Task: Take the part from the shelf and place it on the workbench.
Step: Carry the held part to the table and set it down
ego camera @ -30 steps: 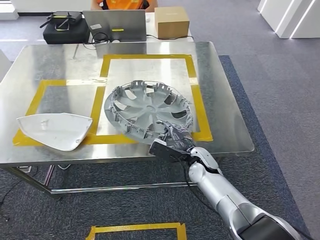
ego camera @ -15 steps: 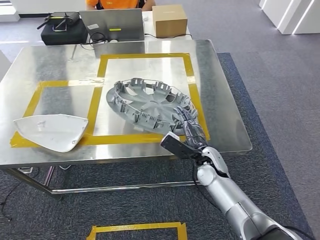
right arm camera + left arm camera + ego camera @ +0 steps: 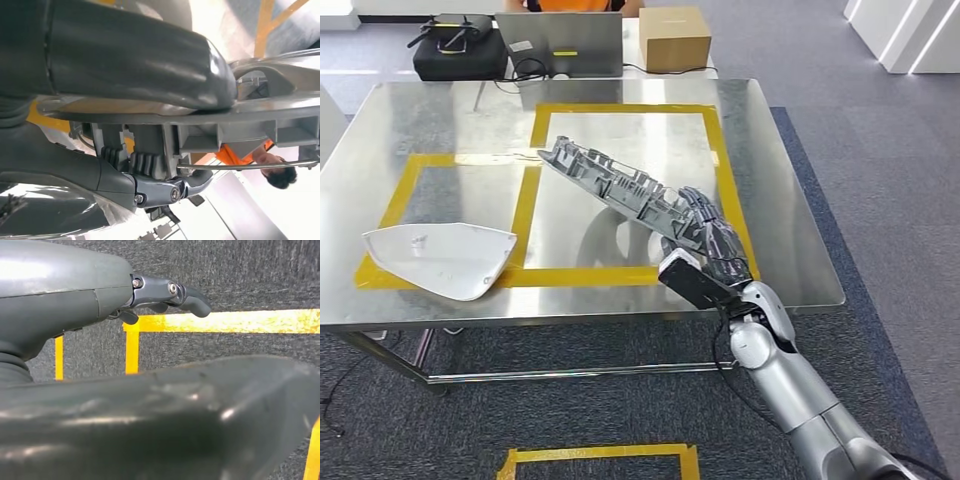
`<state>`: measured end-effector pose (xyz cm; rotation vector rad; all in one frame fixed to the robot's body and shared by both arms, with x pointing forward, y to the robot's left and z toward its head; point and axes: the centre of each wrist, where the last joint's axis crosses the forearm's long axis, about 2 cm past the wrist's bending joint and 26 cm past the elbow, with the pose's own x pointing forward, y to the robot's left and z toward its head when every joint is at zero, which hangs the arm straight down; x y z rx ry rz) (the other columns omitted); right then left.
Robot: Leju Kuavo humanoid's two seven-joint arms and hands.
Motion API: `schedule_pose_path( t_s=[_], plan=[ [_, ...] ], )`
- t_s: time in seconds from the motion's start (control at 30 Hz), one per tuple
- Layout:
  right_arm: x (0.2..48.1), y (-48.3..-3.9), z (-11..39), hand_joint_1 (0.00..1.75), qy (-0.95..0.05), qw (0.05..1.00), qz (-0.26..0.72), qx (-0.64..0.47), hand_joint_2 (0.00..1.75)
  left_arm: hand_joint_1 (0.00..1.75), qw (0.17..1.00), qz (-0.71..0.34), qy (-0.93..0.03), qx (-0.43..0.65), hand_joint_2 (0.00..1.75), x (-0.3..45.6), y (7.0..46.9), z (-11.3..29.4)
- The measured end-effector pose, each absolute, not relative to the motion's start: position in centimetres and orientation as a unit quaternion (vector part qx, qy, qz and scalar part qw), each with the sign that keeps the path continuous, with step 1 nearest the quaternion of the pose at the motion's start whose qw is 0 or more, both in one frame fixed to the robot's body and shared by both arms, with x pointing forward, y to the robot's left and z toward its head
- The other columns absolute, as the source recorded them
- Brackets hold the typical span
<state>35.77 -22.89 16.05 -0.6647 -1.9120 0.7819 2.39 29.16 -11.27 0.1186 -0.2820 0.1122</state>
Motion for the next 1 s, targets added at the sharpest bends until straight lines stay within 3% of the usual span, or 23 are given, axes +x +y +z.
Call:
schedule_pose_path(
  t_s=[0.37,0.6,1.0],
  plan=[
    [35.9,-22.9,16.6,0.00,-0.783,0.484,0.327,-0.213,0.00,0.00,0.986,0.056,-0.143,0.058,0.00,2.5,29.2,-11.3],
    [36.8,-23.9,17.8,0.00,-0.750,0.482,0.360,-0.276,0.00,0.00,0.986,0.056,-0.144,0.057,0.00,2.5,29.3,-11.3],
    [36.7,-25.6,18.2,0.00,-0.787,0.504,0.279,-0.223,0.00,0.00,0.986,0.056,-0.146,0.056,0.00,2.3,28.9,-11.3]
  ],
)
